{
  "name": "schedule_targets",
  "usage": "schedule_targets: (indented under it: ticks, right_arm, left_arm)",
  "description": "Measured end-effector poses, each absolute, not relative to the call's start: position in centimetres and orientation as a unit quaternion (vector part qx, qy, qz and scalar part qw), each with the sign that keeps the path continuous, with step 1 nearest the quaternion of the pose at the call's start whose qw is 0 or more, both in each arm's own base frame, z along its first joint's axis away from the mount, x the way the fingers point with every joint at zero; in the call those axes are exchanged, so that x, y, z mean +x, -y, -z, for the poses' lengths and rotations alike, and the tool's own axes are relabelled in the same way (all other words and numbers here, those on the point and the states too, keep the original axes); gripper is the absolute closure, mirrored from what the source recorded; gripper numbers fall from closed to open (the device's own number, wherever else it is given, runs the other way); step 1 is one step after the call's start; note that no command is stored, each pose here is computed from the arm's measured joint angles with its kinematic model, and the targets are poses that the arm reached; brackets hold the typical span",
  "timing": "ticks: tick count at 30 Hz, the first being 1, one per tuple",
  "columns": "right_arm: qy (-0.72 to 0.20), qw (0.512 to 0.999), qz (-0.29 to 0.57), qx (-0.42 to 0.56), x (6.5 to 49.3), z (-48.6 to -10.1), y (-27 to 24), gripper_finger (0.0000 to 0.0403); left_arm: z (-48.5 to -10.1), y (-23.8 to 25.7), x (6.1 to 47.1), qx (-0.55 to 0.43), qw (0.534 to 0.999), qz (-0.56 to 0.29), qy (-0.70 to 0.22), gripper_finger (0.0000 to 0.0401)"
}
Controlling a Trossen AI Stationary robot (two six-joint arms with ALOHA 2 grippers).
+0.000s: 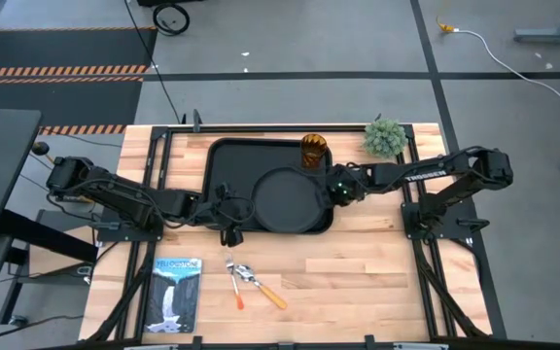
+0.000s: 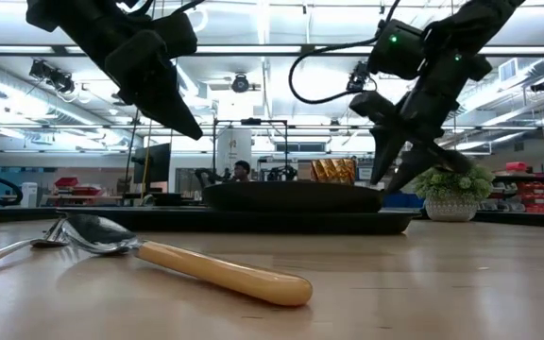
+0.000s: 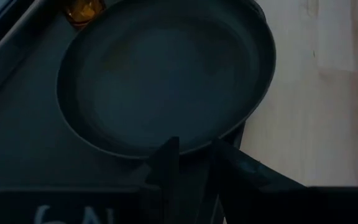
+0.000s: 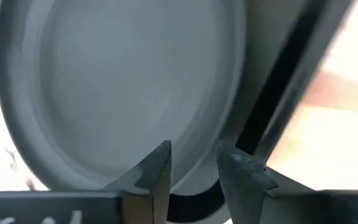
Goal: Pick and place plate/cup/fork/spoon on tray
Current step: Put the black plate on the black serving tray, then adjust the orange cup
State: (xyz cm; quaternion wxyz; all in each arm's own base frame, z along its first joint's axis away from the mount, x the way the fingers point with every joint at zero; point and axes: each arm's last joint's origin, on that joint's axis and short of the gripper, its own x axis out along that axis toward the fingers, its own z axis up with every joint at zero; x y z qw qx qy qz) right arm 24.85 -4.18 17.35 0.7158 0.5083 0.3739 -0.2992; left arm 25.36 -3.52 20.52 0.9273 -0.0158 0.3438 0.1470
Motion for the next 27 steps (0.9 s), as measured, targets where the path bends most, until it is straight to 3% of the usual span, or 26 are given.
schedule_targets:
  ticks: [5, 9, 17, 21, 27]
  right_arm:
    - [-0.422, 0.812, 0.215, 0.340, 25.5, -18.3, 3.6, 0.0267]
    - [-0.456, 0.853, 0.168, 0.192, 25.5, -18.5, 2.5, 0.0268]
    - [-0.497, 0.860, 0.115, 0.028, 25.2, -18.2, 0.9, 0.0268]
    - [-0.505, 0.852, 0.128, -0.057, 24.9, -17.9, 0.6, 0.0268]
    - [-0.492, 0.854, 0.146, -0.082, 24.9, -17.6, 0.6, 0.0268]
  left_arm:
    - [-20.5, 3.4, 25.4, -0.006, 0.927, -0.147, -0.345, 0.0299]
    - [-20.5, 3.1, 25.4, -0.015, 0.927, -0.155, -0.342, 0.0299]
    - [-20.5, 3.1, 25.5, -0.060, 0.925, -0.173, -0.333, 0.0299]
    - [-20.6, 3.0, 25.4, -0.057, 0.925, -0.179, -0.331, 0.0299]
    - [-20.6, 3.2, 25.4, -0.056, 0.925, -0.176, -0.331, 0.0299]
